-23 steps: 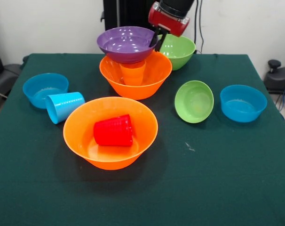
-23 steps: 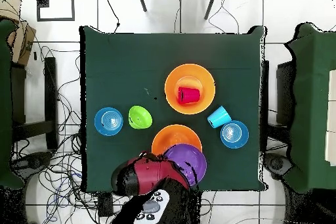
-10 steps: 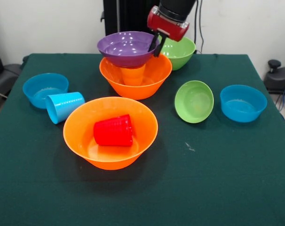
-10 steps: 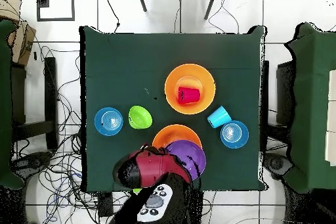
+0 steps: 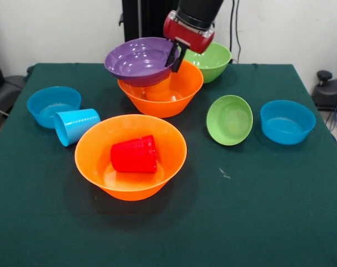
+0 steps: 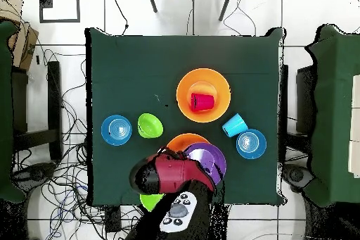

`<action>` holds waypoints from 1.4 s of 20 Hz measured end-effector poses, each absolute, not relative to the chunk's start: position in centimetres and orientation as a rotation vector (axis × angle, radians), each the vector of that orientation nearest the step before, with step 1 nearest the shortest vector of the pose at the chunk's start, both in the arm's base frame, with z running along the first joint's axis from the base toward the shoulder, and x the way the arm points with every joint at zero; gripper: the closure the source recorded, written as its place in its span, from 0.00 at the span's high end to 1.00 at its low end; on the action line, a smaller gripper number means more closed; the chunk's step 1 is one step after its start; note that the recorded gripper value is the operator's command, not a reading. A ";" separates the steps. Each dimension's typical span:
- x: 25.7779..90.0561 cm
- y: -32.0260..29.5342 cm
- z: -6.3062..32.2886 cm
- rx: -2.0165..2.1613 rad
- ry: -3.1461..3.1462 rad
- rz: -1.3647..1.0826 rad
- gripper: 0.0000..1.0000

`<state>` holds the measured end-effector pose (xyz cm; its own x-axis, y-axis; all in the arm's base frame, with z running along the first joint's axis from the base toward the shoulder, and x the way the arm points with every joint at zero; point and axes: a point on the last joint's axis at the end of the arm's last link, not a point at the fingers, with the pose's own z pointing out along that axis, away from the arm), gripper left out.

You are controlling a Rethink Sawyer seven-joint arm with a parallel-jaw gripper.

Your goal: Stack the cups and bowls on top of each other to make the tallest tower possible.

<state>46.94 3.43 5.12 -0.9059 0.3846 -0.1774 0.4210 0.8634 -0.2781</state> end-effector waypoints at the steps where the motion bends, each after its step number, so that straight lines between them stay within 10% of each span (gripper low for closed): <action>1: 47.4 3.1 5.1 0.640 2.913 -0.475 0.00; 28: 49.1 3.1 4.7 0.719 2.898 -0.465 0.00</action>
<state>49.08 3.12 4.67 -0.8800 0.4366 -0.1871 0.4732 0.8400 -0.2655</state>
